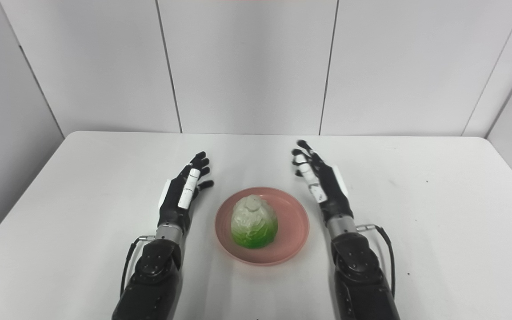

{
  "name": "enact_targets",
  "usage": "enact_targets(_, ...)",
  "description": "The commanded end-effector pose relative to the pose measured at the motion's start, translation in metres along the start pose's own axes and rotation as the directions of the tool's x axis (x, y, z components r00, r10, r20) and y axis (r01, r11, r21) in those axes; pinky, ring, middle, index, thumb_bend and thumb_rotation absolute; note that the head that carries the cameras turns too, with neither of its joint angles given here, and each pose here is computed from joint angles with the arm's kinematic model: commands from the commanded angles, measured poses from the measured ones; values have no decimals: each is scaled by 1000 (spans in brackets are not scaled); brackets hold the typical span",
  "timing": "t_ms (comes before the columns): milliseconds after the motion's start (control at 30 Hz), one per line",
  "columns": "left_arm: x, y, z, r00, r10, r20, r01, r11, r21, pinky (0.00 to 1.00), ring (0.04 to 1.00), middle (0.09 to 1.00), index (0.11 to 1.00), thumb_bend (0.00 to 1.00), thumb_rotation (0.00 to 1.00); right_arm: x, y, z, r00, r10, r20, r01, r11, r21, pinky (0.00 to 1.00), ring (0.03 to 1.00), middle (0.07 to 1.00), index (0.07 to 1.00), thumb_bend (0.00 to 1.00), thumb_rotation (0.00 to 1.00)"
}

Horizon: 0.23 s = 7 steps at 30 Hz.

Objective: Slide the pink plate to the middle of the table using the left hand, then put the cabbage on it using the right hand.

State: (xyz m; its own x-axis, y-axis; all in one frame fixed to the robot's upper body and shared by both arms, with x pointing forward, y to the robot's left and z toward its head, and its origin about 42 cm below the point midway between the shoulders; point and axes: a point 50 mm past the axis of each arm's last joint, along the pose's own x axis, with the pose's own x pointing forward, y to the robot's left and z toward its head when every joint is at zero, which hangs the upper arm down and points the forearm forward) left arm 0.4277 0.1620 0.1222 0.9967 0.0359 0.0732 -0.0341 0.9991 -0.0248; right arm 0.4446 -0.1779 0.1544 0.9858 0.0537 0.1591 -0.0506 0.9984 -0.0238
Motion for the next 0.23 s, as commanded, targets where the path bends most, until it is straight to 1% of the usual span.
enact_targets(0,13,-5,21,999,22,46,-22,1000,13,844,917,914,865,918,905,11,5,14,996,-30,82,26,999,46,844,858,871,911,875,1000)
enact_targets(100,14,-5,20,999,37,36,-37,999,22,893,945,938,889,933,921,3,6,-3,998,-59,34,57,997,60,871,874,898,925,854,1000)
enact_targets(133,14,-4,20,999,40,35,-41,999,26,893,945,938,889,933,921,1,7,-7,998,-65,25,63,996,65,873,874,898,925,853,1000)
enact_targets(167,14,-4,19,998,52,33,-54,998,38,894,947,938,891,933,922,-2,9,-12,996,-86,1,85,993,83,875,875,900,926,851,1000)
enact_targets(200,14,-3,18,997,63,32,-65,997,47,873,939,935,894,914,930,-5,11,-16,995,-102,-19,104,990,99,883,871,898,929,837,1000)
